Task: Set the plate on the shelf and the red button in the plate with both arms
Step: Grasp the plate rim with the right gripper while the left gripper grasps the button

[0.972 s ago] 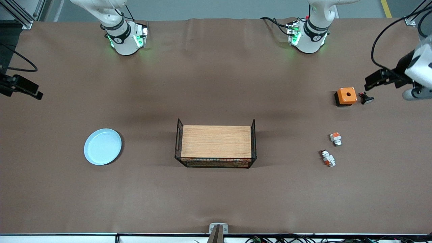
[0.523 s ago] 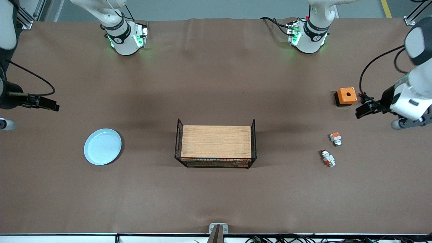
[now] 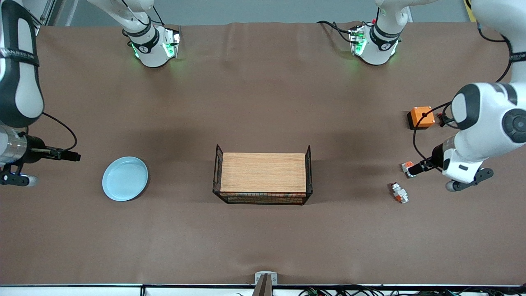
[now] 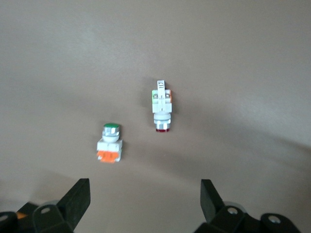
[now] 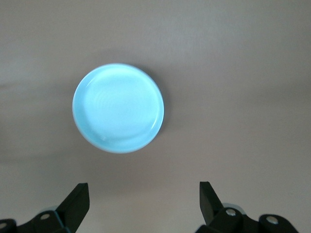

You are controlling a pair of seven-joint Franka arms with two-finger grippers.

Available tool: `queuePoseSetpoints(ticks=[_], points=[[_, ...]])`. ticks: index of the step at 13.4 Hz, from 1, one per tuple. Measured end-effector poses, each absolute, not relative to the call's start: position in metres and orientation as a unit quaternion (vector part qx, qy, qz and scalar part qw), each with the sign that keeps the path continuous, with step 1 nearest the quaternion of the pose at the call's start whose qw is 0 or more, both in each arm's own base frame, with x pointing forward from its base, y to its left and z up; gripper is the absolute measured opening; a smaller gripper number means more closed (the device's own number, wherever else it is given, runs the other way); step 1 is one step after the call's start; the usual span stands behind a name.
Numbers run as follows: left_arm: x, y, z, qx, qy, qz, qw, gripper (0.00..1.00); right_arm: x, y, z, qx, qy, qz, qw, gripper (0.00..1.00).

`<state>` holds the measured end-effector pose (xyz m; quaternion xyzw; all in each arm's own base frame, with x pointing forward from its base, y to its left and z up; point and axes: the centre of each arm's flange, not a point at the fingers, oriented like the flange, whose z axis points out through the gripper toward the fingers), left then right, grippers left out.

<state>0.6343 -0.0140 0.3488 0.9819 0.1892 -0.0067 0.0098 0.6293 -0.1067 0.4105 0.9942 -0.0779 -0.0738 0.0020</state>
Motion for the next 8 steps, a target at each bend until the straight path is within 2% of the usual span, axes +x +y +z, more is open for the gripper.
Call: queuePoseSetpoints(ticks=[8], points=[[0.658,-0.014,0.252,0.967,0.251,0.022,0.031,1.0,0.644,-0.117,0.278,0.996,-0.075,-0.055,-0.003,1.0]])
